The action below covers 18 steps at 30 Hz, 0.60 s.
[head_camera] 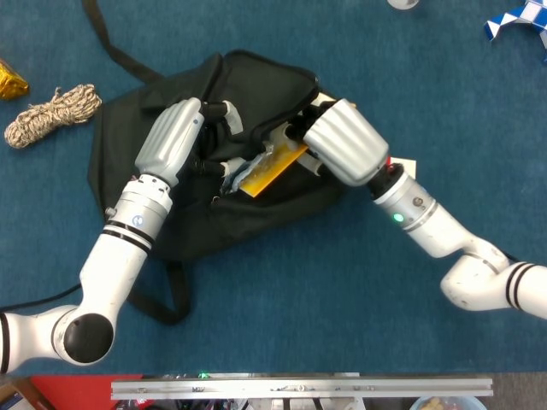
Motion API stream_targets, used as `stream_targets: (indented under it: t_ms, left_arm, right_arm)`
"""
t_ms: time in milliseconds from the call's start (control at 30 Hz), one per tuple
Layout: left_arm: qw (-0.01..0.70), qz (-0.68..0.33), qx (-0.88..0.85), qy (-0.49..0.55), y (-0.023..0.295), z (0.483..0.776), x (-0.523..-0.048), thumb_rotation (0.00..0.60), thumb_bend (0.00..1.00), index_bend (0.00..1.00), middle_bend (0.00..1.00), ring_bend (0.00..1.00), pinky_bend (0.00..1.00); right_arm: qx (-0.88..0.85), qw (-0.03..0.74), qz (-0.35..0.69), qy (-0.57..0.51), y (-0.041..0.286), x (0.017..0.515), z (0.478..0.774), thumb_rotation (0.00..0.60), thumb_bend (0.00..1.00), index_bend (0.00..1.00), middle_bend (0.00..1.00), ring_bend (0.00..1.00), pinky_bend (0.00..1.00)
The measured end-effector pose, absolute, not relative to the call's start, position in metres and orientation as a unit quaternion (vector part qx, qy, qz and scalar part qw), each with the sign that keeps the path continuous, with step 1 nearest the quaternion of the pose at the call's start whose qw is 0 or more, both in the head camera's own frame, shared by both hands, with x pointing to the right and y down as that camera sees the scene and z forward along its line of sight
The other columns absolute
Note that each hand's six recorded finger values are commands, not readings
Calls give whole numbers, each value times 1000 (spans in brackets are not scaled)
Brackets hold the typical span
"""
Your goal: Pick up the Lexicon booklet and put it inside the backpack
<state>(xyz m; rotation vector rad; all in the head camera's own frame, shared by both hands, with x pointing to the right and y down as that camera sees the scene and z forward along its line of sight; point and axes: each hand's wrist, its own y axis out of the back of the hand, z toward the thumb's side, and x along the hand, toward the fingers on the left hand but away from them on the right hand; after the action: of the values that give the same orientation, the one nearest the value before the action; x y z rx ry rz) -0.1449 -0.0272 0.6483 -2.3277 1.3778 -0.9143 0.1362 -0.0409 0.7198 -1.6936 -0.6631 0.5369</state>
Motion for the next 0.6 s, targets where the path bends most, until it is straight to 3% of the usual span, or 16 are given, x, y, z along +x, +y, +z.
stream_targets:
  t_ms: [600]
  left_arm:
    - [134, -317, -806, 481, -29, 649, -148, 600, 342, 623, 717, 748, 942]
  right_arm:
    - [-754, 553, 195, -295, -31, 119, 734, 600, 659, 734, 645, 593, 775]
